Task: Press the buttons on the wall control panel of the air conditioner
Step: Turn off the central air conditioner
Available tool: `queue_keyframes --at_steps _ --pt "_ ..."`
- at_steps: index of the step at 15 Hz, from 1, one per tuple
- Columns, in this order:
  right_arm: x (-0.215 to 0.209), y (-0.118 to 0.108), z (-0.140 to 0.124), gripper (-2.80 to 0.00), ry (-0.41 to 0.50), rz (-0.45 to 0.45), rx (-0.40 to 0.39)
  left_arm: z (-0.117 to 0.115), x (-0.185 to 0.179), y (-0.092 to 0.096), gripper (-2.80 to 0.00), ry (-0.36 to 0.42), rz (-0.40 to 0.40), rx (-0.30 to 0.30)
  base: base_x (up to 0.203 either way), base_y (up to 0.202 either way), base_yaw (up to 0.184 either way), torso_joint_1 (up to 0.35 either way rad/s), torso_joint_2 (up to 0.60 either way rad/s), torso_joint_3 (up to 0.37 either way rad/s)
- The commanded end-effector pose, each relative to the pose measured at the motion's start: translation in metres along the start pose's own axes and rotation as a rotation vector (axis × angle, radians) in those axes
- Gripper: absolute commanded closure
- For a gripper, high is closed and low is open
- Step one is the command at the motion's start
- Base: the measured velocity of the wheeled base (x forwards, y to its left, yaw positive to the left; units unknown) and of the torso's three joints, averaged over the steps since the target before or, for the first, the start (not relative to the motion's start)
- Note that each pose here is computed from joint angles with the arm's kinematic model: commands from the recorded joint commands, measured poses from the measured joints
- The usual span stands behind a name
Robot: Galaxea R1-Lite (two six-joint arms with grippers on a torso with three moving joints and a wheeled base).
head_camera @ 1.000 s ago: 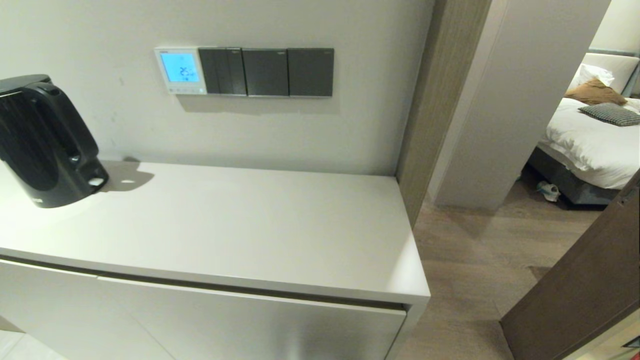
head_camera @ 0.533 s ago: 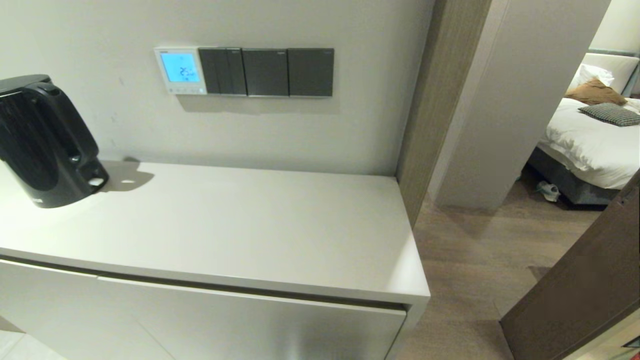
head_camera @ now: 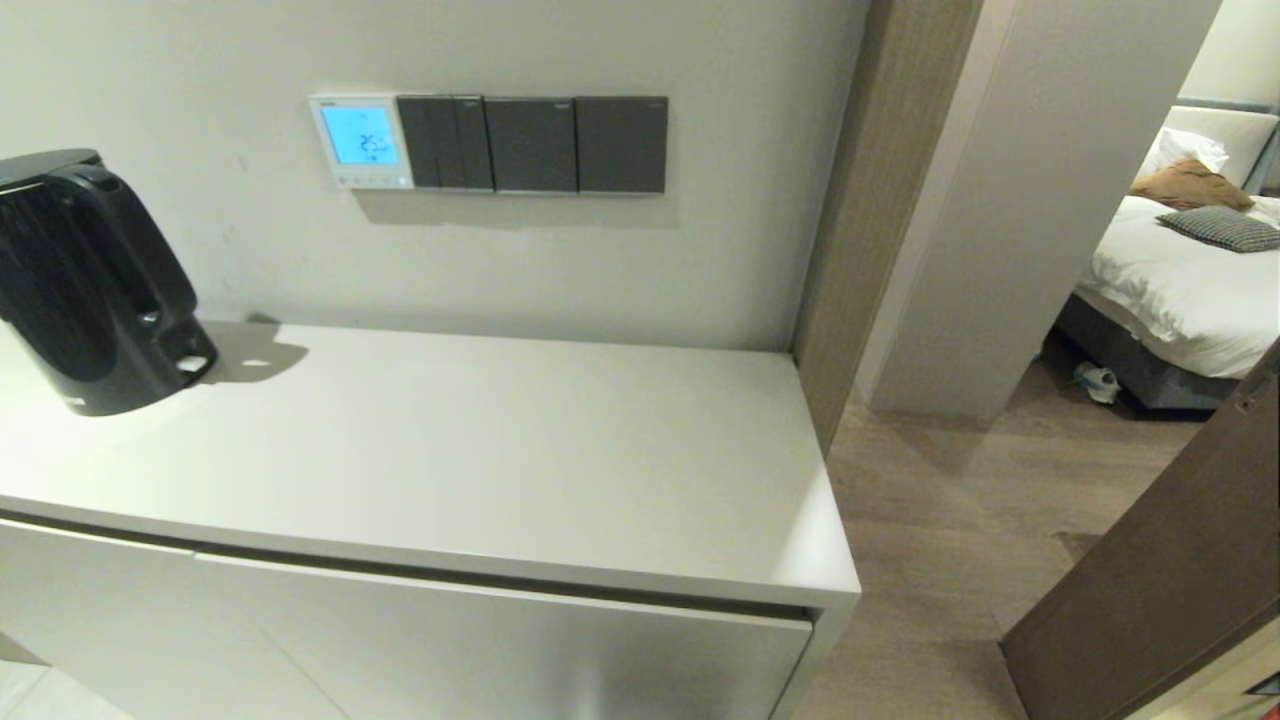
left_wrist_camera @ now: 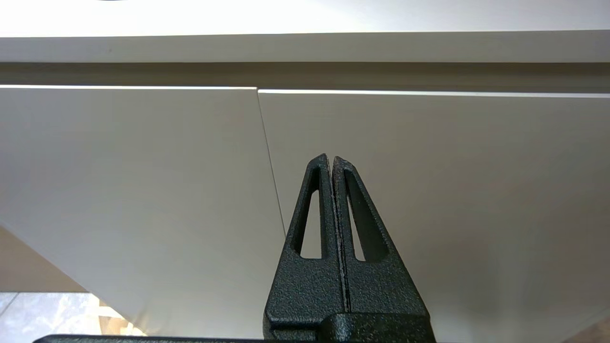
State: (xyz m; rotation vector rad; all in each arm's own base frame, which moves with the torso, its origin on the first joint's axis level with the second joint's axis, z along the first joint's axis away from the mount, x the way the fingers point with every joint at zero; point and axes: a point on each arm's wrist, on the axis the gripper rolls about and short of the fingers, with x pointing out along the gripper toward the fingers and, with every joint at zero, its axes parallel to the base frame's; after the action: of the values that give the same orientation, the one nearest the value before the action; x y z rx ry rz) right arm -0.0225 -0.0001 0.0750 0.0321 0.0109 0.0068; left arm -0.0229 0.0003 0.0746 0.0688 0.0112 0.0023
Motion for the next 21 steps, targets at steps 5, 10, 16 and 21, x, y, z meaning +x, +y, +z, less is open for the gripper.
queue_keyframes --at_steps 5,10,16,21 --pt "0.0002 0.0 -0.0004 0.0 0.003 0.001 0.0 -0.0003 0.0 0.0 0.0 0.006 0.0 0.0 0.0 0.0 0.0 0.0 0.0 0.0" --pt "0.0002 0.0 -0.0004 0.0 0.003 0.001 0.0 -0.0002 0.0 0.0 0.0 0.005 0.0 -0.001 0.0 0.0 0.0 0.0 0.0 0.0" --pt "0.0002 0.0 -0.0004 0.0 0.003 0.001 0.0 -0.0009 0.0002 -0.0001 0.0 0.007 0.0 -0.001 0.0 0.0 0.0 0.0 0.0 0.0" --pt "0.0002 0.0 -0.0004 0.0 0.003 0.001 0.0 -0.0001 0.0001 0.0 0.0 0.004 0.0 -0.008 0.0 0.0 0.0 0.0 0.0 0.0"
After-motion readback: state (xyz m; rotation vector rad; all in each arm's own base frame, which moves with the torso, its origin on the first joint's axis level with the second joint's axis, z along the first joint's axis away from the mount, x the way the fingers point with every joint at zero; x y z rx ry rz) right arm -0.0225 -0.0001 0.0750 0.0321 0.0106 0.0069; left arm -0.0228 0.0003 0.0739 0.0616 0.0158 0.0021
